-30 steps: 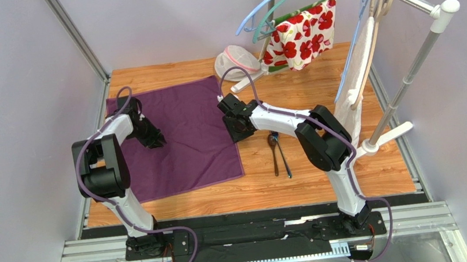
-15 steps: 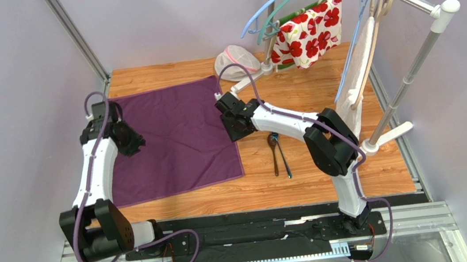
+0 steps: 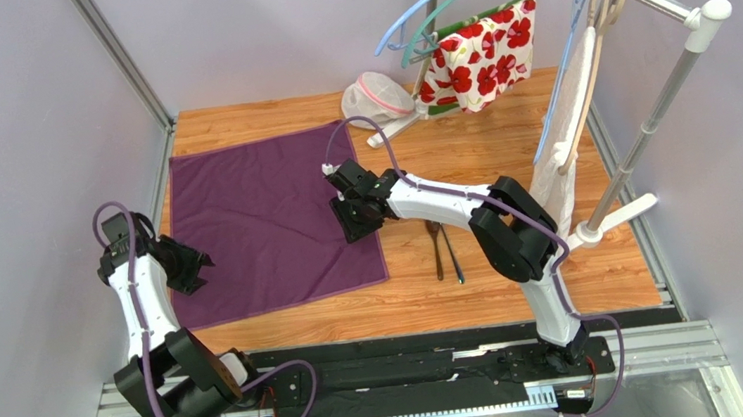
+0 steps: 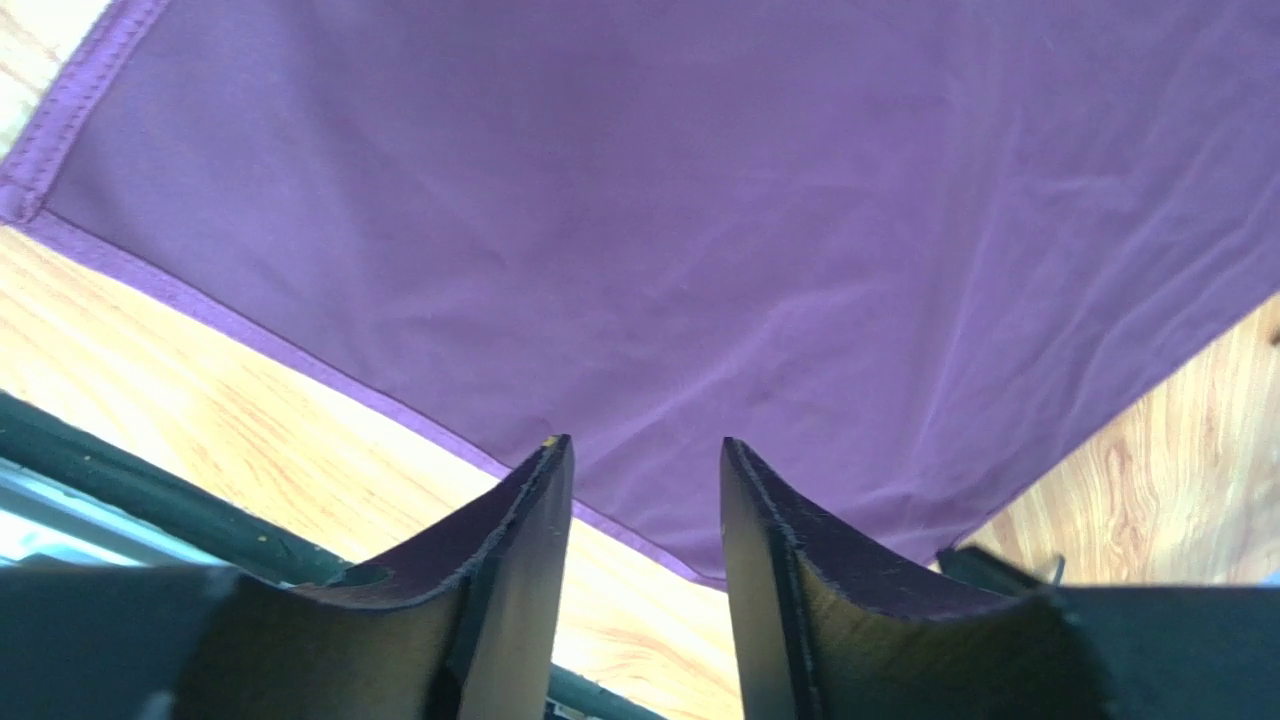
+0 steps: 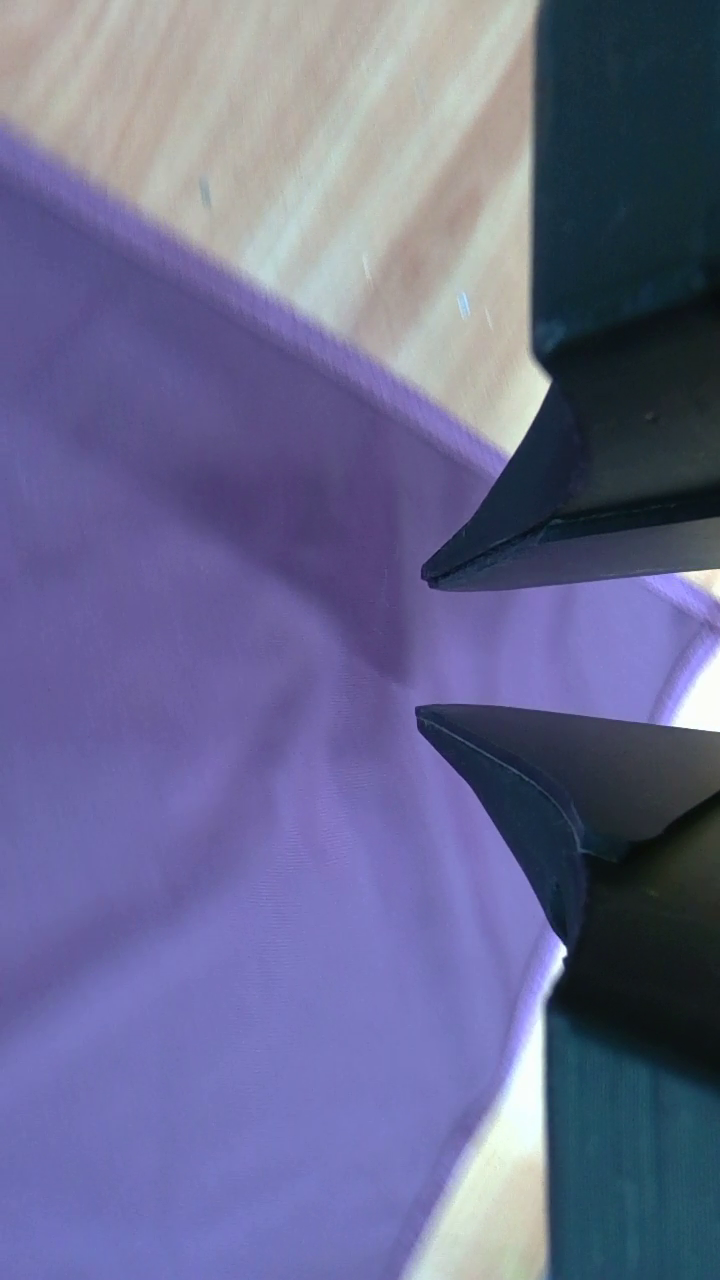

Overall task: Fold the napkin into a case and place the utensils inside
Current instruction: Flatten out the crumpled napkin at the center of the board.

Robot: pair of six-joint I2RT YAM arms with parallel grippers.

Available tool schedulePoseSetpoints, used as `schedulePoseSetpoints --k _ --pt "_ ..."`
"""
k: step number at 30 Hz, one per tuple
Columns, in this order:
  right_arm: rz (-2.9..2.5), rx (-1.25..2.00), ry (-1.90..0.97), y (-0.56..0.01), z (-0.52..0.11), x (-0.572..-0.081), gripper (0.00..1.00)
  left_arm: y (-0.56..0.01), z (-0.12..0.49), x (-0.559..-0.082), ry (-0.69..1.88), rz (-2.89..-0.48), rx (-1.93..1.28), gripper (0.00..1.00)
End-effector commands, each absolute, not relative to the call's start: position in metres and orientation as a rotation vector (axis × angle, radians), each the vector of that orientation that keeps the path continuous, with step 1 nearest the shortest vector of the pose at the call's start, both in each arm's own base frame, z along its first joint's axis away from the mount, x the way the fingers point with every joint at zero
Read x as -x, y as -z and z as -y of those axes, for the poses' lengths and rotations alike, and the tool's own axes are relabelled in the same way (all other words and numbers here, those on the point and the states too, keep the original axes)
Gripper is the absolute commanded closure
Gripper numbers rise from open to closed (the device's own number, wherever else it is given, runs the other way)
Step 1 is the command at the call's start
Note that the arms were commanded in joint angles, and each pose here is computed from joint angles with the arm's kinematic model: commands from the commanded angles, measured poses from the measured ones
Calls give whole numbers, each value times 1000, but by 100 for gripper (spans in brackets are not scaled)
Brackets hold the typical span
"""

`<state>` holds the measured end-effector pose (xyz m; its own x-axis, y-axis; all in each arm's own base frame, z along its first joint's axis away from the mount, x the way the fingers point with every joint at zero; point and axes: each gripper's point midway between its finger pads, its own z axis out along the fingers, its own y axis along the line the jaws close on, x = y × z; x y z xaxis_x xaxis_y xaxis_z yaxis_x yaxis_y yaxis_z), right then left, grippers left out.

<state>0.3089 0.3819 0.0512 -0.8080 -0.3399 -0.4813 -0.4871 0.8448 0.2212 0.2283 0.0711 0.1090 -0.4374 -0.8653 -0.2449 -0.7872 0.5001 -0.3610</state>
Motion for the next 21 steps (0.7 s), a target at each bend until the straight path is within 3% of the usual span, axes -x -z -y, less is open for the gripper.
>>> schedulePoseSetpoints --k 1,9,14,21 --pt "-2576 546 -433 -40 -368 -336 62 -123 -72 -233 293 -2326 1331 50" --pt "-2602 463 -264 -22 -335 -361 62 -101 -78 -203 137 -2426 1496 53" --pt "-2583 426 -182 -32 -325 -370 63 -97 -85 -182 -13 -2324 1655 52" --pt "-2526 436 -146 -62 -327 -374 62 -92 -83 -184 8 -2332 1668 53"
